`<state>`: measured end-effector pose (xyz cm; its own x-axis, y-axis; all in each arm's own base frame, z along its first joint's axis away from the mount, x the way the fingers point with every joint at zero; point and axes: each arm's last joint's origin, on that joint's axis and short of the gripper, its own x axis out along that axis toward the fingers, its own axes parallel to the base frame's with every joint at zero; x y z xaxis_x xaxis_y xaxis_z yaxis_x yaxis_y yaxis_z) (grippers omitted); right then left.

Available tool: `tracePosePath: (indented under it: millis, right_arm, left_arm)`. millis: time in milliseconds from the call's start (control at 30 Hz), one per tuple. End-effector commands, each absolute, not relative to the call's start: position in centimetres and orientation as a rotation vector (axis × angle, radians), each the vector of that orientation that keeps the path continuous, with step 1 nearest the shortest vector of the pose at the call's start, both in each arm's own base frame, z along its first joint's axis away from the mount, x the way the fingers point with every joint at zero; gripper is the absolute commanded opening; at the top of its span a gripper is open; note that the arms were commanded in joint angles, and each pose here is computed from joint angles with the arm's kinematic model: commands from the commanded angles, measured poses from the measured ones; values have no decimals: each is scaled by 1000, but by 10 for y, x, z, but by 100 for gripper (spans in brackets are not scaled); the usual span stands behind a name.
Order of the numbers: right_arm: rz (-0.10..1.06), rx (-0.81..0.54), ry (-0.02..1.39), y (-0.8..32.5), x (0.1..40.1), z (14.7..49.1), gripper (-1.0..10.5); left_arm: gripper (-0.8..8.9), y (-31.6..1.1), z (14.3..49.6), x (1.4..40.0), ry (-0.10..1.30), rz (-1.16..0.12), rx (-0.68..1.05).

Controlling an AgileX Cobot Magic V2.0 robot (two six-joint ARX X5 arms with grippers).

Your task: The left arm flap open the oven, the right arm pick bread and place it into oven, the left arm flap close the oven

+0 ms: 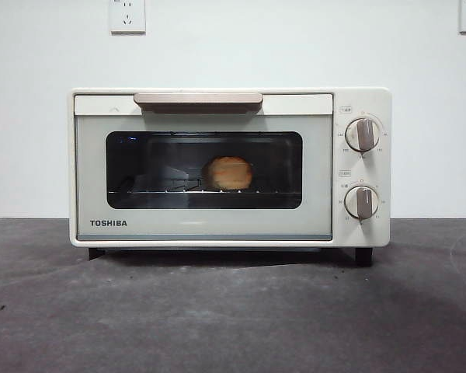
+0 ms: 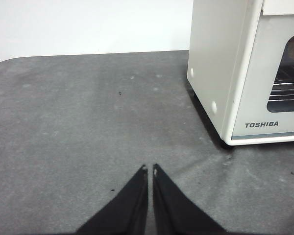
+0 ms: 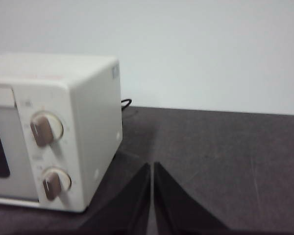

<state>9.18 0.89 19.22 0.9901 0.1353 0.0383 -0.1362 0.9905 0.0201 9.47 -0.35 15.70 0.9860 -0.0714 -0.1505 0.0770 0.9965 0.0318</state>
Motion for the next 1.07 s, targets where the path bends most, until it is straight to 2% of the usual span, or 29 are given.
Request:
tracePosePath:
  millis: [33, 133, 367, 1067]
  right_arm:
    - [139, 26, -19, 9, 94, 178, 6]
    - [137, 46, 48, 9, 97, 162, 6]
    - [123, 44, 180, 9, 95, 149, 6]
    - [128, 48, 150, 9, 96, 152, 6]
  left_arm:
    - [27, -3, 149, 96, 176, -71, 49]
    - [27, -3, 149, 96, 176, -70, 49]
    - [27, -3, 150, 96, 176, -70, 49]
    - [27, -3, 150, 96, 176, -71, 49]
